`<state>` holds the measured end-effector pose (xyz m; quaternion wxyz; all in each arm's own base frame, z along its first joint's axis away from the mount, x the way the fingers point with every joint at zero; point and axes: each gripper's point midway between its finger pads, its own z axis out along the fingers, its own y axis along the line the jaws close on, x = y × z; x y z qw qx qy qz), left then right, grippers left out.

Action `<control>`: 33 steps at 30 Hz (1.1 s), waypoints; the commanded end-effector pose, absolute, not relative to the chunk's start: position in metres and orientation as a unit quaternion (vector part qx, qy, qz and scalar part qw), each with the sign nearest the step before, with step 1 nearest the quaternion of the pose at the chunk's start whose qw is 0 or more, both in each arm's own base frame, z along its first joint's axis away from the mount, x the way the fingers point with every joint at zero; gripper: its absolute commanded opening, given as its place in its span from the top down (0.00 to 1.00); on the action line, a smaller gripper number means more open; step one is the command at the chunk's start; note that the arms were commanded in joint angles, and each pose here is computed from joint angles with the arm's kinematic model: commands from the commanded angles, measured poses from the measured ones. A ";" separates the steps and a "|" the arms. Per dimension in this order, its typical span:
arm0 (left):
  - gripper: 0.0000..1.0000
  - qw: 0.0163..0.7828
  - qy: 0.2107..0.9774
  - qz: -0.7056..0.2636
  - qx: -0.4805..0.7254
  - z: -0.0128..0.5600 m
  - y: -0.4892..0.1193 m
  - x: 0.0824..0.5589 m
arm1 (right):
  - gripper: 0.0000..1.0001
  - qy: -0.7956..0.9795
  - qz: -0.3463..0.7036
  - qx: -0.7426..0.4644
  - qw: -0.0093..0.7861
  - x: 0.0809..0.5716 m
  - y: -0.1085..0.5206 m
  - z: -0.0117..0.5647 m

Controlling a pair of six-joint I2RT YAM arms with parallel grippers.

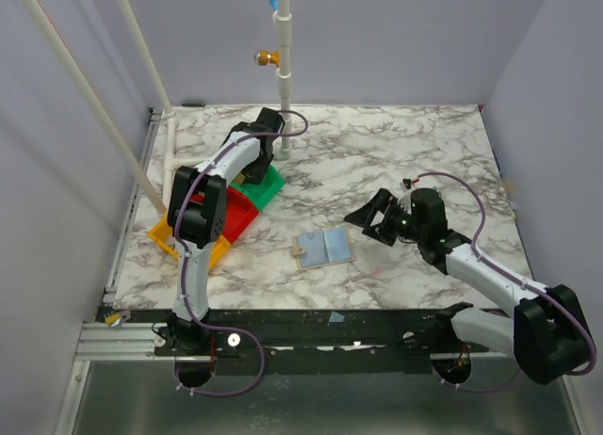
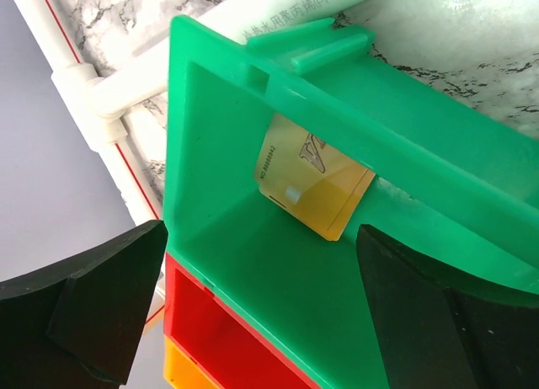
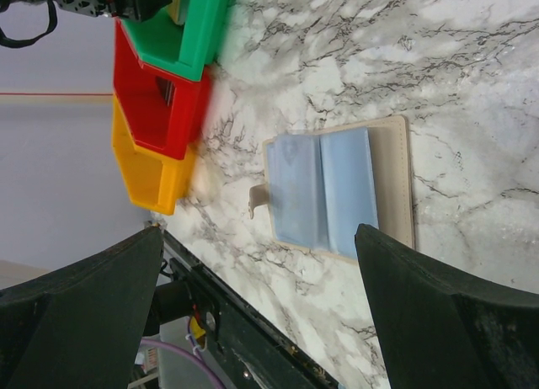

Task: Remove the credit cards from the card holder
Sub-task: Place the credit card in the storage box, then close the card holder at the center of the board.

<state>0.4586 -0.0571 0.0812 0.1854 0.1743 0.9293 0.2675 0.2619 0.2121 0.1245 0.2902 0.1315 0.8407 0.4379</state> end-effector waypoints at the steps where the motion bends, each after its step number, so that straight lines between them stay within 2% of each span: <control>1: 0.01 0.237 0.927 0.250 0.146 0.124 -0.059 0.466 | 0.00 0.831 0.441 0.128 0.313 0.269 0.210 0.139; 9: 0.01 0.264 0.933 0.213 0.121 0.156 -0.067 0.457 | 0.00 0.831 0.441 0.127 0.316 0.270 0.210 0.140; 14: 0.01 0.284 0.943 0.148 0.096 0.171 -0.085 0.438 | 0.00 0.830 0.440 0.126 0.318 0.273 0.211 0.141; 22: 0.01 0.304 0.948 0.001 0.092 0.184 -0.127 0.389 | 0.00 0.826 0.439 0.125 0.330 0.276 0.210 0.148; 27: 0.01 0.314 0.934 -0.131 0.114 0.188 -0.178 0.349 | 0.00 0.823 0.439 0.124 0.338 0.277 0.209 0.152; 33: 0.01 0.315 0.907 -0.245 0.137 0.198 -0.233 0.308 | 0.00 0.821 0.437 0.119 0.348 0.277 0.207 0.160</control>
